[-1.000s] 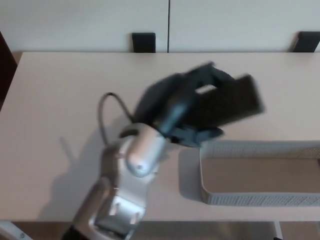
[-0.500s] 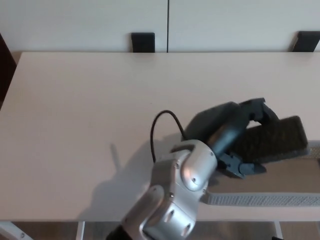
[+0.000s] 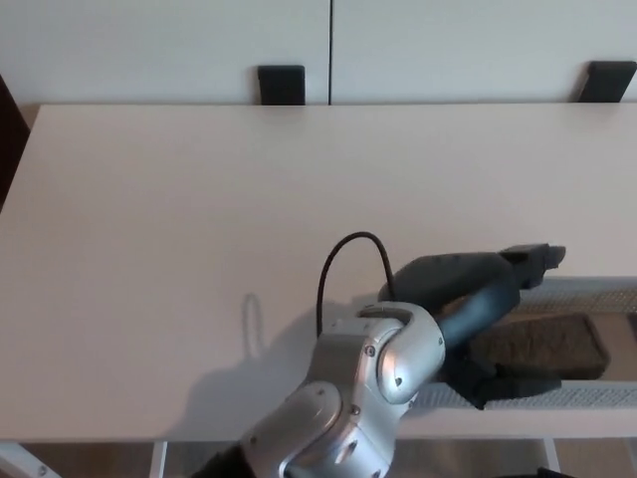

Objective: The robot walks towards a desk on which an eraser is kept on the left hand side and a container is kept on the right hand side. The robot picks up the eraser using its left hand and places it in the container.

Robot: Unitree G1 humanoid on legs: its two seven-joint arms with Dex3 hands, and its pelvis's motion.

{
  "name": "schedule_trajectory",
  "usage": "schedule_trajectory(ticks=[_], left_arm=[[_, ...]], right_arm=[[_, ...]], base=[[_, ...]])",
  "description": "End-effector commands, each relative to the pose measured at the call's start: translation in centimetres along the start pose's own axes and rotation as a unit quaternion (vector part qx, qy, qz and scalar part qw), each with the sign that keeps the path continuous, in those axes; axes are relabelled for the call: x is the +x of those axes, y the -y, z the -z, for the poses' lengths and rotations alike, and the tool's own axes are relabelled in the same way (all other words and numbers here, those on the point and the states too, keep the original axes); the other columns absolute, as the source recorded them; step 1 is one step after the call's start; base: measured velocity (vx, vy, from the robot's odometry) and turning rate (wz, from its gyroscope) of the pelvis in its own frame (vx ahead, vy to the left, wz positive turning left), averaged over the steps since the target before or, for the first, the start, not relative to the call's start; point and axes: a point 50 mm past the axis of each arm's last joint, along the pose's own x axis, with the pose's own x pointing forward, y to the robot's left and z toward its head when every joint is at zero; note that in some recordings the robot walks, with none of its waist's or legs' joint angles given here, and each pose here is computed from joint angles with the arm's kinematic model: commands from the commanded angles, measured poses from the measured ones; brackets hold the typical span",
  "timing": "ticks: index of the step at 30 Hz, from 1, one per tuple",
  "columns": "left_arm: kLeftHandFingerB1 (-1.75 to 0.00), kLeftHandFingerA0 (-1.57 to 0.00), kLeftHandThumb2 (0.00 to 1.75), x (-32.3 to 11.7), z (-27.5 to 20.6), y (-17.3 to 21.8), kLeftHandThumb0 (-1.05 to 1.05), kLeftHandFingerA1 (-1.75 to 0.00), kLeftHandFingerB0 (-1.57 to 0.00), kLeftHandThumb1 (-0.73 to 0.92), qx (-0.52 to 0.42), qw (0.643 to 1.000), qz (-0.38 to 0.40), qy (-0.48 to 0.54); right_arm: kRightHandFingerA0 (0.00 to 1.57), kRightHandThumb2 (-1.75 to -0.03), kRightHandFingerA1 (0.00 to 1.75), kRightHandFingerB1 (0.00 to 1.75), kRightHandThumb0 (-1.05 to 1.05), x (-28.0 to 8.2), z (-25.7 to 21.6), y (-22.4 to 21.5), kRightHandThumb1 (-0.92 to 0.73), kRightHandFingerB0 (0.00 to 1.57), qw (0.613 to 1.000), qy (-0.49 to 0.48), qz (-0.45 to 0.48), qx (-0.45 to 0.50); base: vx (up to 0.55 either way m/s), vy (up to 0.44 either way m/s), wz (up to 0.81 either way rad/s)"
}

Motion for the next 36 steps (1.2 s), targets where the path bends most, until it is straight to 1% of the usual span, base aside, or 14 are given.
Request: schedule_trajectory(ticks=[1, 5, 9, 10, 16, 17, 18, 21, 22, 23, 29, 31, 32, 36], left_arm=[[-0.03, 0.0, 1.07, -2.4, -0.6, -1.4, -1.03, 0.0, 0.0, 0.67, 0.041, 0.998, -0.022, 0.031], [-0.12, 0.0, 0.84, -6.6, -2.3, -3.2, -0.95, 0.0, 0.0, 0.61, 0.045, 0.99, -0.064, 0.121], [-0.23, -0.06, 1.0, -13.2, -3.5, -5.4, -0.91, -0.13, -0.07, 0.62, -0.021, 0.969, -0.07, 0.236], [-0.33, -0.07, 0.98, -14.1, -3.3, -5.8, -0.89, -0.22, -0.1, 0.61, -0.043, 0.964, -0.055, 0.256], [-0.4, -0.05, 1.06, -19.9, 0.5, -6.9, -0.9, -0.38, -0.12, 0.7, -0.16, 0.904, 0.144, 0.37], [-0.28, -0.12, 0.71, -20.9, 1.7, -6.5, -0.9, -0.26, -0.19, 0.92, -0.183, 0.885, 0.177, 0.391], [-0.32, -0.16, 0.77, -21.9, 2.8, -6.2, -0.96, -0.28, -0.25, 0.91, -0.196, 0.875, 0.179, 0.404], [-0.43, -0.15, 1.19, -24.3, 6.1, -5.3, -0.87, -0.42, -0.22, 0.78, -0.277, 0.836, 0.191, 0.434], [-0.43, -0.15, 1.19, -24.3, 6.1, -5.3, -0.87, -0.42, -0.22, 0.78, -0.279, 0.835, 0.192, 0.434], [-0.31, -0.21, 0.85, -25.8, 8.0, -5.0, -1.04, -0.32, -0.24, 0.92, -0.3, 0.835, 0.189, 0.421], [-0.34, -0.24, 0.84, -30.2, 11.9, -3.8, -1.05, -0.34, -0.32, 0.92, -0.431, 0.8, 0.166, 0.383], [-0.47, -0.2, 1.26, -32.1, 13.3, -3.1, -0.86, -0.47, -0.3, 0.83, -0.482, 0.79, 0.129, 0.355], [-0.37, -0.3, 0.93, -32.9, 13.7, -2.9, -0.92, -0.43, -0.31, 0.92, -0.476, 0.803, 0.095, 0.346], [-0.37, -0.29, 0.85, -33.0, 14.8, -1.1, -0.92, -0.41, -0.35, 0.92, -0.545, 0.761, 0.098, 0.338]], right_arm=[[0.62, -0.75, 0.54, 0.51, -0.49, 0.0, 0.1, 0.2, -0.44, 0.48, 1.0, -0.001, -0.001, -0.013], [0.68, -0.57, 0.42, 0.4, -0.43, 0.2, -0.1, 0.4, -0.54, 0.52, 1.0, 0.001, -0.007, -0.019], [0.58, -0.58, 0.43, 0.39, -0.47, 0.0, 0.2, 0.6, -0.58, 0.5, 0.998, 0.003, -0.015, -0.052], [0.55, -0.78, 0.54, 0.51, -0.51, -0.1, 0.3, 0.6, -0.46, 0.45, 0.999, 0.002, -0.014, -0.047], [0.66, -0.56, 0.43, 0.41, -0.45, -0.5, 1.1, 0.4, -0.54, 0.5, 1.0, -0.014, -0.014, -0.02], [0.58, -0.78, 0.56, 0.52, -0.53, -0.3, 1.1, 0.5, -0.44, 0.44, 1.0, -0.011, -0.017, -0.019], [0.66, -0.56, 0.44, 0.41, -0.48, -0.2, 1.3, 0.6, -0.54, 0.52, 1.0, -0.014, -0.015, -0.024], [0.67, -0.56, 0.44, 0.42, -0.46, 0.0, 1.7, 0.7, -0.53, 0.54, 0.999, -0.029, -0.008, -0.033], [0.67, -0.56, 0.44, 0.42, -0.46, -0.1, 1.8, 0.7, -0.53, 0.54, 0.999, -0.03, -0.008, -0.033], [0.67, -0.56, 0.44, 0.42, -0.44, -0.1, 2.0, 0.6, -0.53, 0.55, 0.999, -0.031, -0.006, -0.03], [0.65, -0.56, 0.44, 0.42, -0.41, -0.4, 2.2, 0.5, -0.53, 0.54, 0.999, -0.039, -0.001, -0.029], [0.65, -0.56, 0.44, 0.41, -0.4, -0.5, 2.3, 0.4, -0.52, 0.54, 0.999, -0.041, -0.003, -0.03], [0.65, -0.56, 0.43, 0.41, -0.4, -0.6, 2.3, 0.4, -0.52, 0.54, 0.999, -0.042, -0.003, -0.03], [0.65, -0.56, 0.43, 0.41, -0.41, -0.5, 2.4, 0.6, -0.53, 0.54, 0.998, -0.041, -0.003, -0.036]], base=[[0.0, 0.0, 0.0], [0.0, 0.0, 0.0], [0.0, 0.0, 0.0], [0.0, 0.0, 0.0], [0.0, 0.0, 0.0], [0.0, 0.0, 0.0], [0.0, 0.0, 0.0], [0.0, 0.0, 0.0], [0.0, 0.0, 0.0], [0.0, 0.0, 0.0], [0.0, 0.0, 0.0], [0.0, 0.0, 0.0], [0.0, 0.0, 0.0], [0.0, 0.0, 0.0]])
